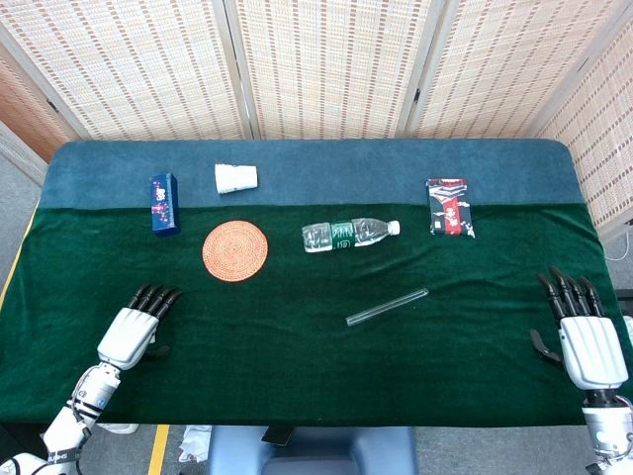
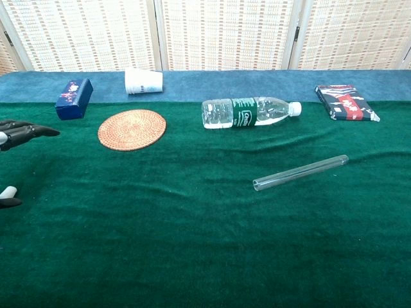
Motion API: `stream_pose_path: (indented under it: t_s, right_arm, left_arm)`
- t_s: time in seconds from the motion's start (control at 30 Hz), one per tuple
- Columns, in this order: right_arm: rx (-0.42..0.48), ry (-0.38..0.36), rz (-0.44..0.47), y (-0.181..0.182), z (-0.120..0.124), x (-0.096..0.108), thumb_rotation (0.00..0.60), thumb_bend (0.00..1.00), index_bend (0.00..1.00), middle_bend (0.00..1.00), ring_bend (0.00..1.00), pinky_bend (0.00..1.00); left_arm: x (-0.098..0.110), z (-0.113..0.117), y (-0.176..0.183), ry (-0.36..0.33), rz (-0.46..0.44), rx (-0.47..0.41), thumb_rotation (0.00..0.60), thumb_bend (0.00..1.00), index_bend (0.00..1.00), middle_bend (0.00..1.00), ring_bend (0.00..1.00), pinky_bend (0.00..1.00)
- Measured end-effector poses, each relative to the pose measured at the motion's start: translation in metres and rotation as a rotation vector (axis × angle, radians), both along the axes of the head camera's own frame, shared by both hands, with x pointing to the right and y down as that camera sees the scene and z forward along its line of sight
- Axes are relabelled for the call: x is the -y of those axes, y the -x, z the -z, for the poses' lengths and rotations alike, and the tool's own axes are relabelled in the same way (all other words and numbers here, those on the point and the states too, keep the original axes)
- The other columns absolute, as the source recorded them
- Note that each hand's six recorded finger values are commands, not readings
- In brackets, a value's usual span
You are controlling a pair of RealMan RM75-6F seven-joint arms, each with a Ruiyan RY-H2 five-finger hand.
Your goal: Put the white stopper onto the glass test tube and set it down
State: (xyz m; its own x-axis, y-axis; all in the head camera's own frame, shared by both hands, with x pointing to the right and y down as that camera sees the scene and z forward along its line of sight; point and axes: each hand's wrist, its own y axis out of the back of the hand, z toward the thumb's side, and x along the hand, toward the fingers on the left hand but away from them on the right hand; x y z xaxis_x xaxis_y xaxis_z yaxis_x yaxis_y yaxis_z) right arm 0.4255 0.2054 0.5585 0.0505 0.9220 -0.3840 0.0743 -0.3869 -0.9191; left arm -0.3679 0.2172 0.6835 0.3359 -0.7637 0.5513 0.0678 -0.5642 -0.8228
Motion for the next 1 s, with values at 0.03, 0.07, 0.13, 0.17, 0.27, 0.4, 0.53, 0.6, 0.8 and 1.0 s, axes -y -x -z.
stream_pose_path:
  t_s: [0.03, 0.07, 0.13, 0.17, 0.27, 0.4, 0.53, 0.6, 0.8, 1.0]
  right_arm:
    - [0.0, 0.0, 0.0, 0.0, 0.0, 0.0, 0.6, 0.42, 0.0, 0.05, 0.07, 0.0]
    - [0.0, 0.0, -0.001, 0.0, 0.0, 0.0, 0.6, 0.42, 0.0, 0.05, 0.07, 0.0]
    - [0.001, -0.003, -0.002, 0.0, 0.0, 0.0, 0.6, 0.42, 0.0, 0.05, 0.07, 0.0]
    - [0.001, -0.004, -0.002, 0.0, 0.001, 0.0, 0.6, 0.42, 0.0, 0.05, 0.08, 0.0]
    - [-0.002, -0.005, -0.002, -0.001, 0.001, 0.0, 0.6, 0.42, 0.0, 0.05, 0.08, 0.0]
    - [0.001, -0.005, -0.003, 0.001, 0.0, 0.001, 0.6, 0.42, 0.0, 0.05, 0.08, 0.0]
    - [-0.007, -0.006, 0.0, 0.001, 0.0, 0.001, 0.6, 0.42, 0.0, 0.05, 0.08, 0.0]
    - [-0.008, -0.009, -0.003, 0.0, 0.001, 0.0, 0.6, 0.42, 0.0, 0.05, 0.08, 0.0]
    - [-0.002, 0.0, -0.004, 0.001, 0.001, -0.001, 0.6, 0.42, 0.0, 0.05, 0.08, 0.0]
    - [0.002, -0.004, -0.005, 0.001, 0.002, -0.002, 0.6, 0.42, 0.0, 0.05, 0.08, 0.0]
  left_arm:
    - [0.0, -0.002, 0.001, 0.003, 0.002, 0.003, 0.6, 0.22, 0.0, 0.11, 0.04, 0.0]
    - [0.0, -0.003, 0.002, 0.004, 0.004, 0.006, 0.6, 0.22, 0.0, 0.11, 0.04, 0.0]
    - [0.001, -0.006, 0.005, 0.007, 0.011, 0.016, 0.6, 0.22, 0.0, 0.11, 0.04, 0.0]
    - [0.001, -0.007, 0.007, 0.008, 0.015, 0.021, 0.6, 0.22, 0.0, 0.11, 0.04, 0.0]
    - [0.002, -0.01, 0.012, 0.013, 0.027, 0.031, 0.6, 0.22, 0.0, 0.11, 0.04, 0.0]
    - [0.003, -0.013, 0.017, 0.016, 0.04, 0.042, 0.6, 0.22, 0.0, 0.11, 0.04, 0.0]
    - [0.005, -0.016, 0.022, 0.012, 0.049, 0.056, 0.6, 0.22, 0.0, 0.11, 0.04, 0.0]
    - [0.007, -0.017, 0.025, 0.007, 0.051, 0.067, 0.6, 0.22, 0.0, 0.11, 0.04, 0.0]
    - [0.013, -0.019, 0.032, 0.004, 0.065, 0.088, 0.6, 0.22, 0.0, 0.11, 0.04, 0.0]
    - [0.026, -0.019, 0.037, -0.001, 0.078, 0.113, 0.6, 0.22, 0.0, 0.11, 0.04, 0.0]
